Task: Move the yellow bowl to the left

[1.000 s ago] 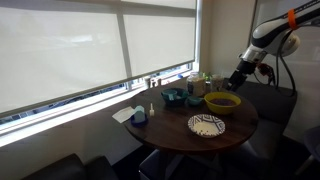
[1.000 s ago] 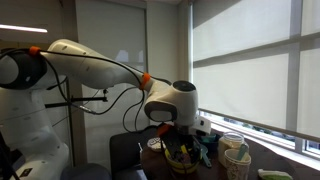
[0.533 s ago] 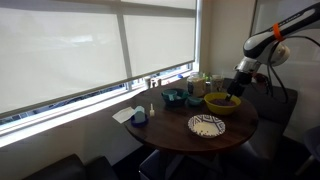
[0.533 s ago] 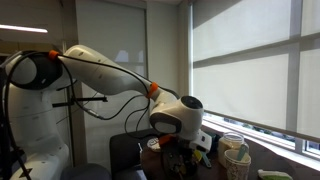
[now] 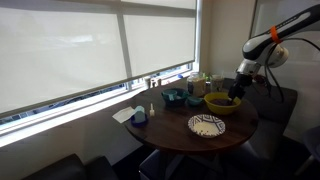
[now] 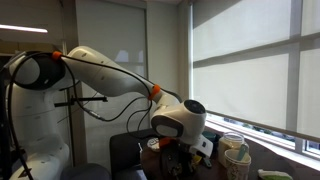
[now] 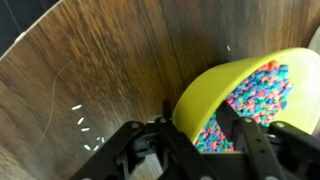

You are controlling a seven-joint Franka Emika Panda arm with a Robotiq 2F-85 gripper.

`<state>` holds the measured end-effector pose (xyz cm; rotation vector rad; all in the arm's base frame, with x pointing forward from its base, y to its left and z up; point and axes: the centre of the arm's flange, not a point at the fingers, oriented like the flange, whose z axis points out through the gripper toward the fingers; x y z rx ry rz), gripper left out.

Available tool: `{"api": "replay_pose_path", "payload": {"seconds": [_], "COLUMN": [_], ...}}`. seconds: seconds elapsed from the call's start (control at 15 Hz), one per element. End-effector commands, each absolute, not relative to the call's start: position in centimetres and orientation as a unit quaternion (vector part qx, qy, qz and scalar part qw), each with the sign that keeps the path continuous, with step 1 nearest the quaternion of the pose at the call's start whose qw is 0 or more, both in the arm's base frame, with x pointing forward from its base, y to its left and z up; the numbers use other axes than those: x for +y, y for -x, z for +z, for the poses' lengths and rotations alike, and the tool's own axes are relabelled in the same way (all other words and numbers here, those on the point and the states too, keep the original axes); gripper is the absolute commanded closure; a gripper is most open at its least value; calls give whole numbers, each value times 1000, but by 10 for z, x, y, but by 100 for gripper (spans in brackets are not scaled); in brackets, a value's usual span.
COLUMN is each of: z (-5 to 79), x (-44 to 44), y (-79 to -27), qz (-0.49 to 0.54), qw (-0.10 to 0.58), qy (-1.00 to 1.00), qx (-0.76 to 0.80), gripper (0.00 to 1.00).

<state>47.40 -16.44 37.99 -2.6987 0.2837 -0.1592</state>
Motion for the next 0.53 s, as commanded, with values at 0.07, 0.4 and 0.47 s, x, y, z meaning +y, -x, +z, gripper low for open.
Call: {"api": "replay_pose_path", "payload": {"seconds": [0.07,0.4,0.47], "z": [392,404,410], "x": [-172,-172,-170], "y": [-470,-467,-467], "qz": [-60,-70,-78], "qw": [214,205,206], "qy": [965,962,962], "qx": [141,163,163], "gripper": [88,99,98]}}
